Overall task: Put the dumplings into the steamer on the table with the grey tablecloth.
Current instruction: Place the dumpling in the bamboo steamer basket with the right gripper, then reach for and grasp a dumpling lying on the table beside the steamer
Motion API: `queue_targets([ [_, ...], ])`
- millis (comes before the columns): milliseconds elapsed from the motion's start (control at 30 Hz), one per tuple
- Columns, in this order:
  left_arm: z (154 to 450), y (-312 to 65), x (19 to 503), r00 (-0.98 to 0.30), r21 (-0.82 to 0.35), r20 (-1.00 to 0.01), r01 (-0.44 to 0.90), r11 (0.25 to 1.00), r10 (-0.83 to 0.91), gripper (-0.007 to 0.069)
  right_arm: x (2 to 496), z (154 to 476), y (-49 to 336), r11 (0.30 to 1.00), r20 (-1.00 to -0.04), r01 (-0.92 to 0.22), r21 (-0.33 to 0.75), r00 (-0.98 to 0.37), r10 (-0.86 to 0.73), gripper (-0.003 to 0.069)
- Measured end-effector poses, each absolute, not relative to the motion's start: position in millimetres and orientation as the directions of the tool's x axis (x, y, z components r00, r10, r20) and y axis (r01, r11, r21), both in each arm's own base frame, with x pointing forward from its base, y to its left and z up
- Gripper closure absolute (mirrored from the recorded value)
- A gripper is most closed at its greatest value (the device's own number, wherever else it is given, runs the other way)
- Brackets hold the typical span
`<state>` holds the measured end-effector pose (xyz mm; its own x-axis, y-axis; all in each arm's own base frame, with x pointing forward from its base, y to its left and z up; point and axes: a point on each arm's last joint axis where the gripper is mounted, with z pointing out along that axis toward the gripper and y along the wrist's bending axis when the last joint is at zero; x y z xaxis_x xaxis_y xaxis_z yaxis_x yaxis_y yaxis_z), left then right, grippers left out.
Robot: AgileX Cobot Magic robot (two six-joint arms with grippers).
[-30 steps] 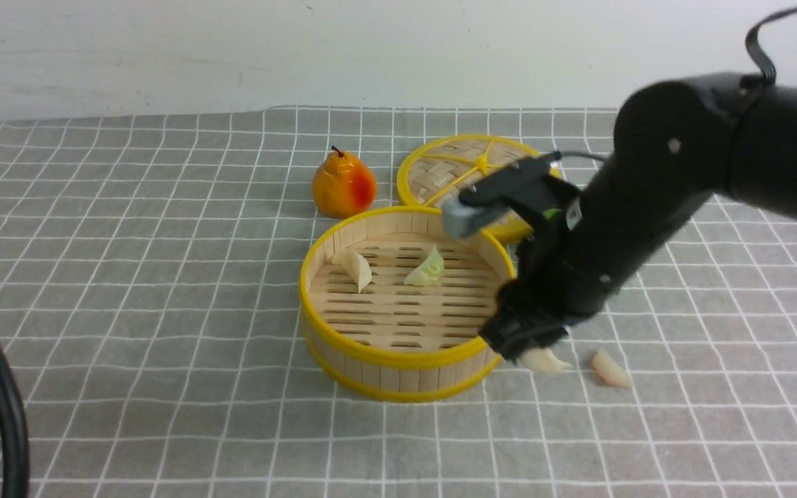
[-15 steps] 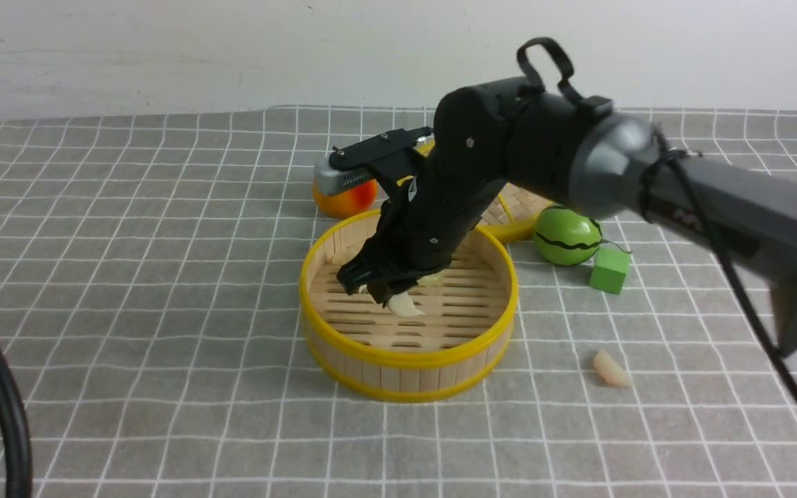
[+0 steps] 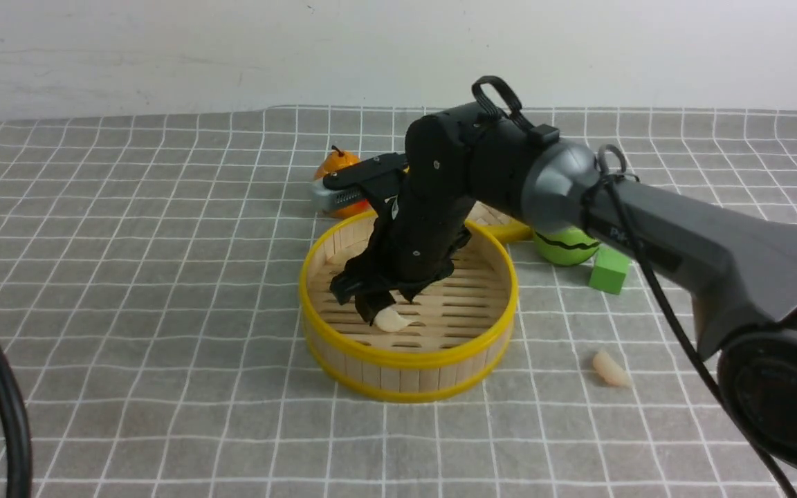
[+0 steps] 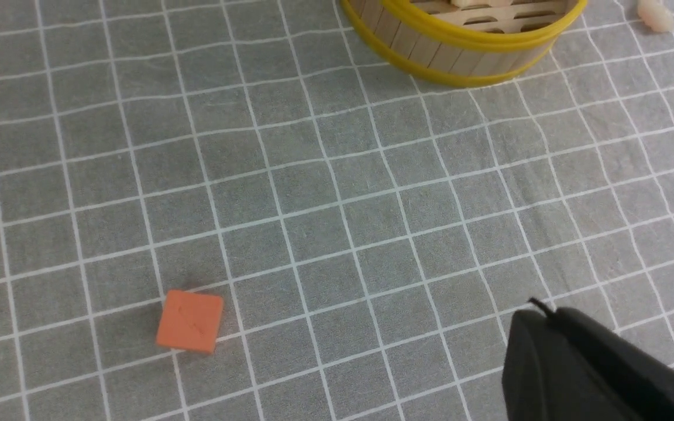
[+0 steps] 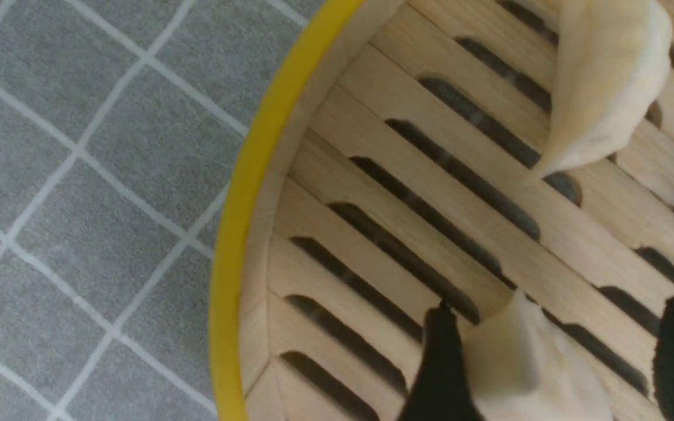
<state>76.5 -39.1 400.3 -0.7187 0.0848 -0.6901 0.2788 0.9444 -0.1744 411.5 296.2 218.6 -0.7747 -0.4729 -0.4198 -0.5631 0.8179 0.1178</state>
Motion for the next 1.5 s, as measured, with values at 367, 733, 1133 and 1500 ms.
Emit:
queue_targets([
  [367,409,-42,83,-0.638,-0.193,-0.769,0.301,0.934,0.046,0.0636,391,302,244,0.830,-0.392,-0.547,-0.112,-0.743,-0.542,0.0110],
  [733,412,-44,85,-0.607,-0.202,-0.794,0.310,0.929,0.030,0.0631,357,253,133,0.921,-0.205,-0.386,-0.051,-0.899,-0.387,0.0200],
  [1133,412,-44,85,-0.612,-0.209,-0.791,0.312,0.927,0.028,0.0624,385,177,121,0.949,-0.266,-0.315,-0.004,-0.915,-0.305,0.0200],
  [1500,411,-45,84,-0.624,-0.220,-0.781,0.314,0.924,0.026,0.0617,380,165,119,0.949,-0.169,-0.314,-0.003,-0.936,-0.310,0.0379],
])
